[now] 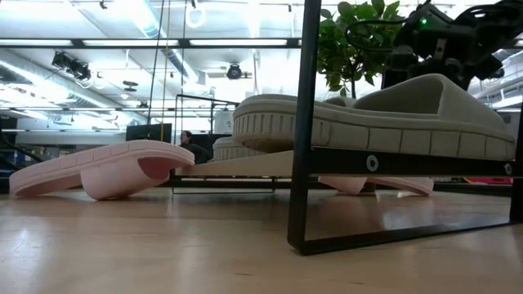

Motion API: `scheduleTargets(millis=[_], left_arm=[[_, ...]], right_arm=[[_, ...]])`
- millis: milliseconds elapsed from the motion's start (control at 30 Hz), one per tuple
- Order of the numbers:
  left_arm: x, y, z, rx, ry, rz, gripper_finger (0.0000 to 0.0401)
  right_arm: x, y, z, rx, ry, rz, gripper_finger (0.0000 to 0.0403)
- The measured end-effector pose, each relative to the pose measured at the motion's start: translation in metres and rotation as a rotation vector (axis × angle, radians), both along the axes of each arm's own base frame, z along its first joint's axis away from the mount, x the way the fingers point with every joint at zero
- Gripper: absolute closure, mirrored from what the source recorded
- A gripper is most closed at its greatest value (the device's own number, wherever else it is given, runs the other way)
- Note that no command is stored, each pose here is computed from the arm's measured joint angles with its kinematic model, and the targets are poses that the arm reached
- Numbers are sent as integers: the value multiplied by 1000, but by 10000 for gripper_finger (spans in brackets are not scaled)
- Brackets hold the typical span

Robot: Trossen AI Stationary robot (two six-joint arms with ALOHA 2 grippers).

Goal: Pick and place slides into the shelf
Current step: Put the gray slide on the shelf

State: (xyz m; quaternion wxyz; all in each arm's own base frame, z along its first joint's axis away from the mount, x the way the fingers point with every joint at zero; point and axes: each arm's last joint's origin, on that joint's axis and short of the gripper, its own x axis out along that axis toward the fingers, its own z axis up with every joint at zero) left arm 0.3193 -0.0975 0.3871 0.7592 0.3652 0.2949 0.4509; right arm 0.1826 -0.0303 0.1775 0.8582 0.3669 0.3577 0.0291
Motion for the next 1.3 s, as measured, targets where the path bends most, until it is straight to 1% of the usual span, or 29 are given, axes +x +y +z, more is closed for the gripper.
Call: scheduleTargets(millis=[200, 433, 533, 700, 967, 1300], left_arm=[[0, 0, 0, 0, -1, 0, 284], [0, 0, 0, 0, -1, 0, 290], [0, 0, 0, 0, -1, 0, 289], [0, 0, 0, 0, 0, 0, 285], [0, 0, 0, 0, -1, 0, 291], [0, 0, 0, 1, 1, 0, 283]], right_arm=[[-2, 0, -2, -24, 16, 17, 229], [-2, -2, -3, -79, 33, -45, 225], [-1, -2, -3, -89, 34, -50, 225], [-2, -2, -3, -84, 31, -28, 225], [-3, 4, -5, -81, 58, 20, 222], [-5, 5, -6, -82, 77, 14, 214]])
